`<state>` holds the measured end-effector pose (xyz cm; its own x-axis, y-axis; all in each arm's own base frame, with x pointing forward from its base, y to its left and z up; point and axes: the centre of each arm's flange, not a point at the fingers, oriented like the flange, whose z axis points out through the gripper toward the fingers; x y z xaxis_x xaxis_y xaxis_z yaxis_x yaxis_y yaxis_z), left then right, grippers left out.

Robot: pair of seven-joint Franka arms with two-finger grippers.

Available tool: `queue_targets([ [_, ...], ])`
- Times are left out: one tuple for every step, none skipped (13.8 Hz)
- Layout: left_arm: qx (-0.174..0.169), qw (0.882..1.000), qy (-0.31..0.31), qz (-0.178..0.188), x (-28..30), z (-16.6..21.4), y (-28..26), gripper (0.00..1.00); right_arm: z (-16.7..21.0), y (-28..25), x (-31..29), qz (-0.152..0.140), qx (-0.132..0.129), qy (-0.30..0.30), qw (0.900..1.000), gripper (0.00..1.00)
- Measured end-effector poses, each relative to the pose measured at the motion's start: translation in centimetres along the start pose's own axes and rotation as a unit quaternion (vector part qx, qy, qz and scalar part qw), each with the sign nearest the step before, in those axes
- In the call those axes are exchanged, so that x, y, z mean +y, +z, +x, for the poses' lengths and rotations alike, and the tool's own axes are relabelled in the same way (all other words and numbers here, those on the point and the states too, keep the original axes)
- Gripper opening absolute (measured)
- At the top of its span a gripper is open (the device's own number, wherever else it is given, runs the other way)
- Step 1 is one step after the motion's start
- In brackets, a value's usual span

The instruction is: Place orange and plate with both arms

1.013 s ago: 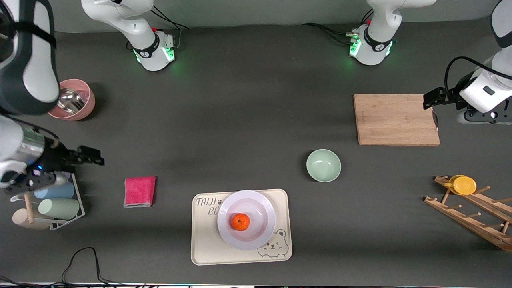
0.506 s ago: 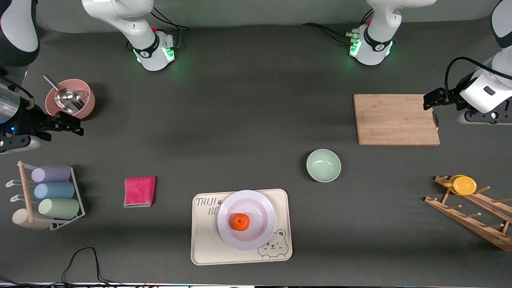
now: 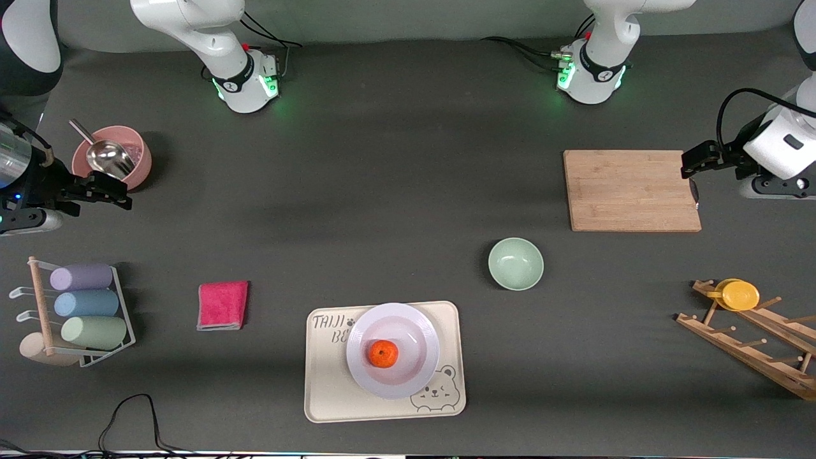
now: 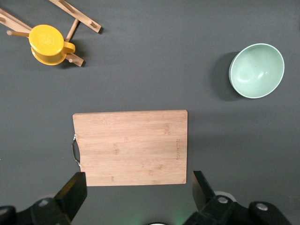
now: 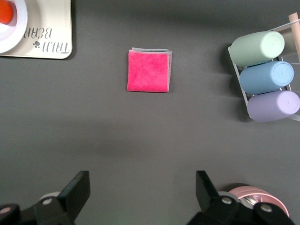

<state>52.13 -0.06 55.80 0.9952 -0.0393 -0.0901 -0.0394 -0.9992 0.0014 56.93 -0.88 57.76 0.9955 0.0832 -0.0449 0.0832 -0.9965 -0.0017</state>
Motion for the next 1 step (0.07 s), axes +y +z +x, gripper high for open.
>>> queue_targets([
  [0.001, 1.000, 0.000, 0.000, 0.00, 0.00, -0.22, 1.00, -0.04, 0.00, 0.00, 0.000, -0.001, 0.000, 1.000, 1.00],
])
